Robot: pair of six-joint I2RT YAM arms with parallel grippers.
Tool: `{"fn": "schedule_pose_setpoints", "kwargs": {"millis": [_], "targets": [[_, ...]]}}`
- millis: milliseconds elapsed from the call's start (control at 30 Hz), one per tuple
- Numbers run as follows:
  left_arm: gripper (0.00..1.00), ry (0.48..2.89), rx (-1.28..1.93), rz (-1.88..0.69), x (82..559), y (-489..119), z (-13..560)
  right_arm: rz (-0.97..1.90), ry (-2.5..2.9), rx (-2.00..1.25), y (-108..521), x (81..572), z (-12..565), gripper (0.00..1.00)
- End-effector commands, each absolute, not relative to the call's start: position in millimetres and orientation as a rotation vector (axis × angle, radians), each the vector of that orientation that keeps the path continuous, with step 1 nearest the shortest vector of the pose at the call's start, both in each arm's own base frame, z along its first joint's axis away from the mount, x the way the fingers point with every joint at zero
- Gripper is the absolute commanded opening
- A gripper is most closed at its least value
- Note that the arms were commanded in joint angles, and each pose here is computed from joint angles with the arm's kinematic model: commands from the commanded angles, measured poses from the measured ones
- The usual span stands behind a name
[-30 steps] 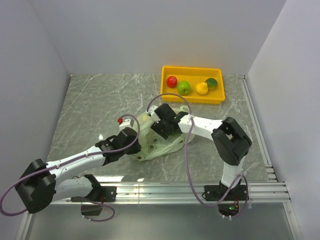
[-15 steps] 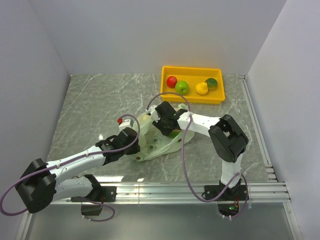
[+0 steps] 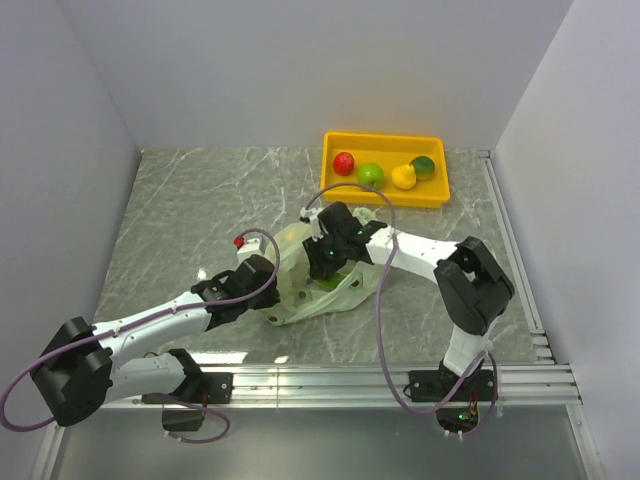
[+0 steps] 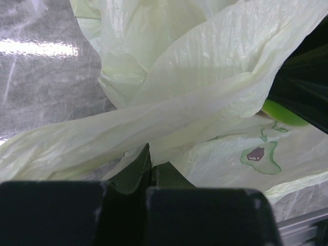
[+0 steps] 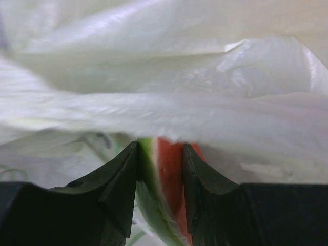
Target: Untie the knot of the plastic bag and take out the fruit
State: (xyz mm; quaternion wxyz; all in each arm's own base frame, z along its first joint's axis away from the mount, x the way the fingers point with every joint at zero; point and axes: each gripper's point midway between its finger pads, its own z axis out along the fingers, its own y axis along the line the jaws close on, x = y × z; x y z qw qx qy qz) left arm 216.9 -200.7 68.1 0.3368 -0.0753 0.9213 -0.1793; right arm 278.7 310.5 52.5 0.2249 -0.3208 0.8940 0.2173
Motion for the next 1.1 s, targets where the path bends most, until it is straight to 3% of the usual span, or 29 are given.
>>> {"fn": "schedule_pose_setpoints", "kwargs": {"millis": [0,433,633,833,1067], "targets": [[0.01,2.340,-0.216,-0.479,227,-203,86,0.797,2.304,-0.809,339,278,122,0.00],[0.01,2.339,-0.256,-0.480,227,-203,86,1.139,1.859,-0.791,357,257,286,0.00],[0.01,2.360,-0.256,-0.486,224,-203,81,1.261,1.587,-0.655,342,282,387,0.00],[0.01,2.372,-0.258,-0.490,221,-203,82,1.100,1.453,-0.491,290,355,441,0.00],[0.01,2.381,-0.270,-0.500,217,-201,82,0.683,1.579,-0.229,216,475,396,0.00]]}}
